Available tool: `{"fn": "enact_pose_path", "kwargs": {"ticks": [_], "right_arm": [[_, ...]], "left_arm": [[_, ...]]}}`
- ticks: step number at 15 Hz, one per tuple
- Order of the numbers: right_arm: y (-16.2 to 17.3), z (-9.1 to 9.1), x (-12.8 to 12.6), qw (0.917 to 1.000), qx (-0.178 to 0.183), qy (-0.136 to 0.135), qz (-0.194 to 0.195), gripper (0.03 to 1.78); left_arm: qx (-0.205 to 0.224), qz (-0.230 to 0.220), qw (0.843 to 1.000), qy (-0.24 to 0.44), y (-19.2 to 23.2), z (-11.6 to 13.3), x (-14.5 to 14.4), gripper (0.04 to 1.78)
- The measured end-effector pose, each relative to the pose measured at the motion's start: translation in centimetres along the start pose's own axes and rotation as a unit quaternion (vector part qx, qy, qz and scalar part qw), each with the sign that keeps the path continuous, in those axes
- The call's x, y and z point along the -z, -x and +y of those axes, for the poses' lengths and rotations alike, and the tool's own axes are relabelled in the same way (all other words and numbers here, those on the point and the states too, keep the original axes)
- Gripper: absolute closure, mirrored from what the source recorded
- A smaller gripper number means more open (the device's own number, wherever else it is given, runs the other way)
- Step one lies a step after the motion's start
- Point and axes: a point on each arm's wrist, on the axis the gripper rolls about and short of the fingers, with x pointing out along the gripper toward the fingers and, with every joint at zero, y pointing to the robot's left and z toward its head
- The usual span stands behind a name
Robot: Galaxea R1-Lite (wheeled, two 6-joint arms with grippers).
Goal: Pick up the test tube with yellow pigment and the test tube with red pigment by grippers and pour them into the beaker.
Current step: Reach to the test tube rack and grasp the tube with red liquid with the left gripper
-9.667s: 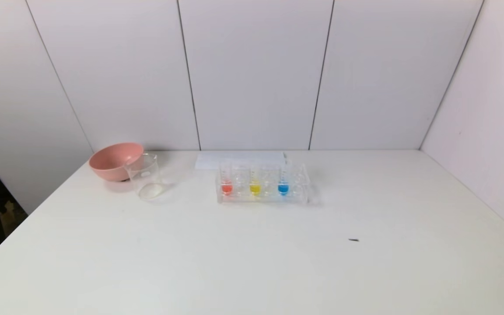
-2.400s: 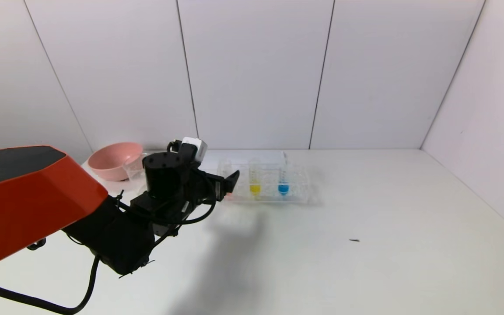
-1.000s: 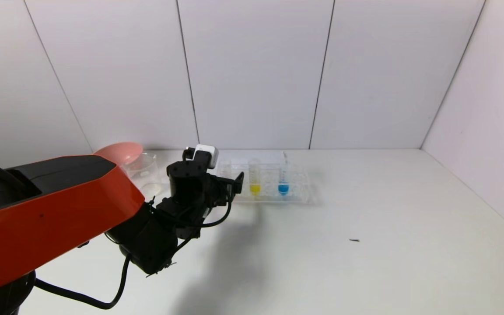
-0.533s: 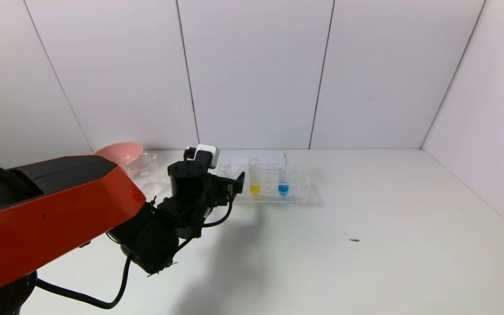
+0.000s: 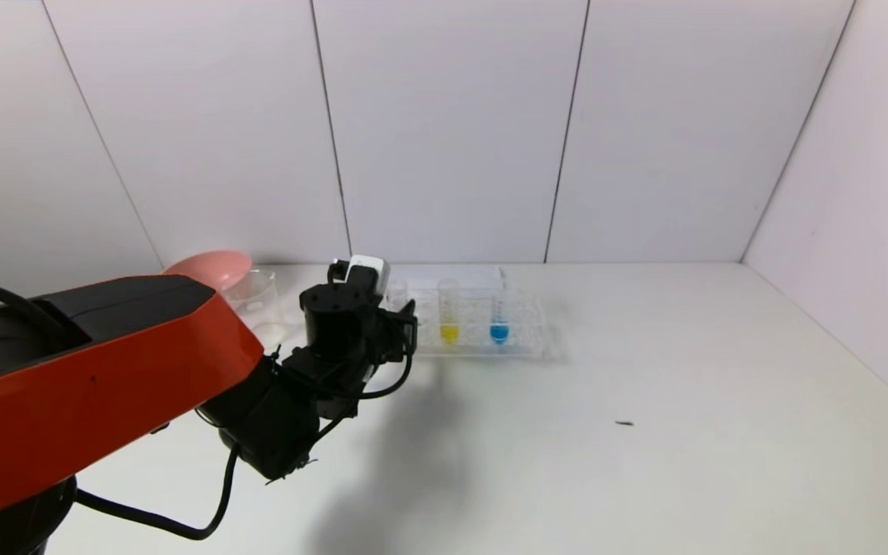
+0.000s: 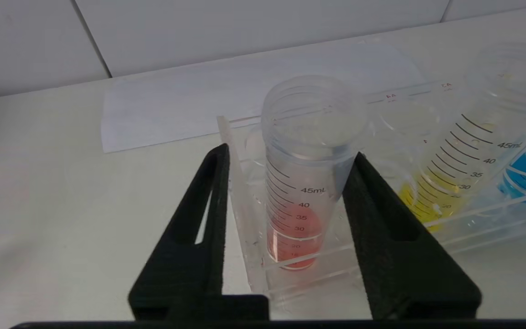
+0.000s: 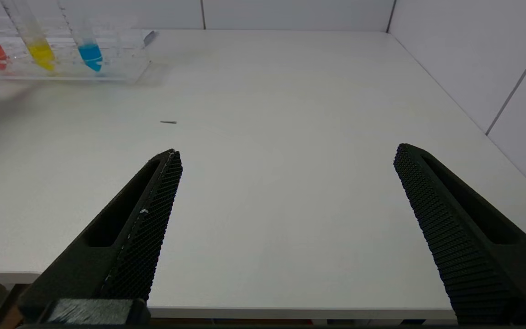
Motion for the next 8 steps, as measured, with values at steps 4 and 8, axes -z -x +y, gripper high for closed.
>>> {"fn": "enact_pose_path", "kwargs": {"ticks": [4, 8], "right_arm": [[0.00, 0.00, 0.00, 1.0000, 0.000, 0.000, 0.000, 0.11], [0.00, 0.00, 0.00, 1.0000, 0.000, 0.000, 0.000, 0.11]], "left_arm": [[0.001, 0.001, 1.000, 0.000, -0.06, -0.03, 0.11, 1.37], [0.001, 0.001, 1.000, 0.000, -0.06, -0.02, 0.11, 1.37]]}}
